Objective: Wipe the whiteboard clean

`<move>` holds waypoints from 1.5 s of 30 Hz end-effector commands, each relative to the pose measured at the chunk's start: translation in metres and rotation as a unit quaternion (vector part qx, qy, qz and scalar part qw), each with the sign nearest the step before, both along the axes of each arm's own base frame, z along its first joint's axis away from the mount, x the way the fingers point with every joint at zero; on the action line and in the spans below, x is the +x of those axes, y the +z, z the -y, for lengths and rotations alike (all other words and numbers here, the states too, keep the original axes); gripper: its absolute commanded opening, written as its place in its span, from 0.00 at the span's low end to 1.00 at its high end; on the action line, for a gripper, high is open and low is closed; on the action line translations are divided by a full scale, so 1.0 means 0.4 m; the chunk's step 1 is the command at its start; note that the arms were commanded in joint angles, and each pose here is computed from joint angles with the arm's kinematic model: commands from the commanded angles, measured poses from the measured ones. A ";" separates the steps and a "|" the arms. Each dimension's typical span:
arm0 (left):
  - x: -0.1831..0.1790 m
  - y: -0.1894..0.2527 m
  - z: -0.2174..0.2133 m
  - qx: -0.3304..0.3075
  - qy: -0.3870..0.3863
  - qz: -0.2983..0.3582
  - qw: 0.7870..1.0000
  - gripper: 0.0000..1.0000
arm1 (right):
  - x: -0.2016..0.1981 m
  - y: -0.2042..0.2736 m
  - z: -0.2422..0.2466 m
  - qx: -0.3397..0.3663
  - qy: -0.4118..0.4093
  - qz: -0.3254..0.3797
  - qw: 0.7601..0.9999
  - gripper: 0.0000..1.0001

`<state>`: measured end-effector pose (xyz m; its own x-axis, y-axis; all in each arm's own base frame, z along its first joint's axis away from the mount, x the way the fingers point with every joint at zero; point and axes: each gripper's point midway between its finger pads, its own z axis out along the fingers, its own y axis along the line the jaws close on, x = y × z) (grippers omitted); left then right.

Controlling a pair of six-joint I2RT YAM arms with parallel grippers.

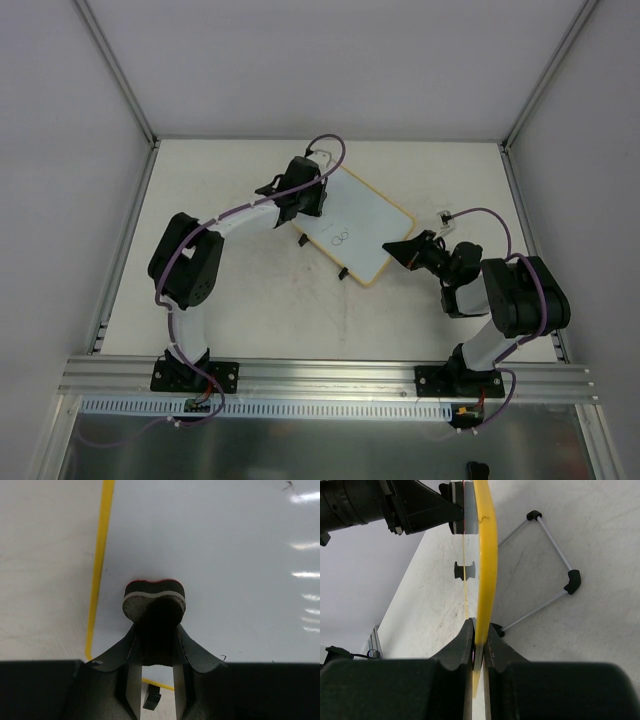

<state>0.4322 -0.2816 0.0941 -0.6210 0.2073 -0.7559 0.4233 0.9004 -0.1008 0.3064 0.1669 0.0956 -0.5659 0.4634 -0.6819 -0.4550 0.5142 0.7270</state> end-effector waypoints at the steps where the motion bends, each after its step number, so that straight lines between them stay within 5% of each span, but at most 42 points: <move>1: -0.158 -0.141 0.098 0.007 -0.057 -0.068 0.996 0.00 | 0.020 0.038 0.016 -0.045 -0.010 0.106 0.993 0.00; 14: -0.348 -0.153 0.322 -0.026 -0.160 -0.040 0.986 0.00 | 0.021 0.038 0.016 -0.044 -0.009 0.105 0.993 0.00; 21: -0.379 -0.176 0.332 -0.040 -0.181 -0.040 0.982 0.00 | 0.022 0.041 0.016 -0.043 -0.009 0.106 0.993 0.00; 30: -0.249 -0.249 0.160 -0.024 -0.066 -0.072 0.995 0.00 | 0.020 0.039 0.015 -0.043 -0.008 0.105 0.993 0.00; 45: -0.165 -0.278 -0.119 0.007 0.107 -0.079 0.991 0.00 | 0.021 0.037 0.015 -0.043 -0.007 0.103 0.994 0.00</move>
<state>0.3777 -0.3253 0.0805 -0.6155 -0.0009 -0.7882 0.4426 0.8270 -0.3466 0.3095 0.1627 0.0951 -0.5574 0.4733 -0.6821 -0.4436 0.5247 0.7266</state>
